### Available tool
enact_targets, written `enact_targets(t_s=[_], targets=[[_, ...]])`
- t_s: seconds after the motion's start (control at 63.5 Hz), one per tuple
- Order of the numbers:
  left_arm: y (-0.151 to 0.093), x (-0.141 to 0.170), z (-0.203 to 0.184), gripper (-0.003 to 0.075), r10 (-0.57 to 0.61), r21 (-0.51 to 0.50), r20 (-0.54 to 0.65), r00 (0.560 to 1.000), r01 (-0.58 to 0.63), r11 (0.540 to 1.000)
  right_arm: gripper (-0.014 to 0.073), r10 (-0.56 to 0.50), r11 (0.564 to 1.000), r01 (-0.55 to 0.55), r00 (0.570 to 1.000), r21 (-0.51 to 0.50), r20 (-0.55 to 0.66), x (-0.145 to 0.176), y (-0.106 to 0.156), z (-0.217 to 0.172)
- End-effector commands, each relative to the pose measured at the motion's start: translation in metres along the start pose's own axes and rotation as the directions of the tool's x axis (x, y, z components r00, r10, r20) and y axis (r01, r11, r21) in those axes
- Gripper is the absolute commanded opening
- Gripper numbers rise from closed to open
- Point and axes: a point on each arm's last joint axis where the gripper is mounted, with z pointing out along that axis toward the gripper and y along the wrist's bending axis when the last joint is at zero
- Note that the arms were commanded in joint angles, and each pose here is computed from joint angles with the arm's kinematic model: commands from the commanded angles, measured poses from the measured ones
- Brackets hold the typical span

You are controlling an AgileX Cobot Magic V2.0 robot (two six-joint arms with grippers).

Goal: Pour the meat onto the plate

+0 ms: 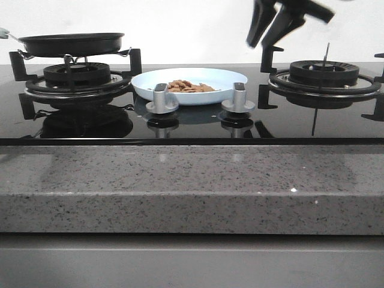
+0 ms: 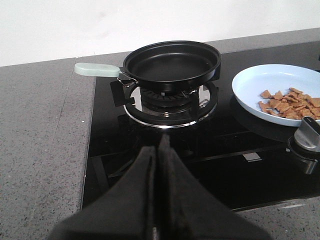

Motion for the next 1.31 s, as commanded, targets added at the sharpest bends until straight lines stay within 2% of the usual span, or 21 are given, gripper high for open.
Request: enact_targets(t_s=[0.0,0.063,0.268,0.425,0.599,0.788,0.898,1.103,1.292], targets=[[0.001,-0.018,-0.003,-0.002,-0.01,0.0,0.118,0.993,0.01,1.0,0.002,-0.051,0.999,0.05,0.995,0.008,0.089,-0.004,0.017,-0.057],[0.001,-0.018,-0.003,-0.002,-0.01,0.0,0.118,0.993,0.01,1.0,-0.0074,-0.062,0.998,0.06,0.995,0.029,0.079,-0.002,0.017,-0.065],[0.001,-0.018,-0.003,-0.002,-0.01,0.0,0.118,0.993,0.01,1.0,-0.0059,-0.087,0.993,0.082,0.994,0.082,0.059,0.005,0.018,-0.083],[0.0,-0.018,-0.003,-0.002,-0.011,0.001,0.118,0.993,0.011,1.0,-0.0059,-0.115,0.989,0.106,0.989,0.102,0.093,0.016,0.025,-0.112],[0.0,-0.018,-0.003,-0.002,-0.011,0.001,0.118,0.993,0.011,1.0,-0.0059,-0.146,0.977,0.116,0.976,0.18,0.163,0.041,0.028,-0.153],[0.0,-0.018,-0.003,-0.002,-0.011,0.001,0.118,0.993,0.011,1.0,-0.0059,-0.175,0.966,0.114,0.95,0.234,0.257,0.084,0.027,-0.178],[0.0,-0.018,-0.003,-0.002,-0.011,0.001,0.118,0.993,0.011,1.0,-0.0059,-0.192,0.958,0.114,0.936,0.263,0.295,0.114,0.021,-0.179],[0.0,-0.018,-0.003,-0.002,-0.011,0.001,0.118,0.993,0.011,1.0,-0.0059,-0.221,0.957,0.105,0.867,0.269,0.446,0.177,0.014,-0.184],[0.0,-0.018,-0.003,-0.002,-0.011,0.001,0.118,0.993,0.011,1.0,-0.0059,-0.236,0.956,0.101,0.822,0.276,0.519,0.239,0.005,-0.179]])
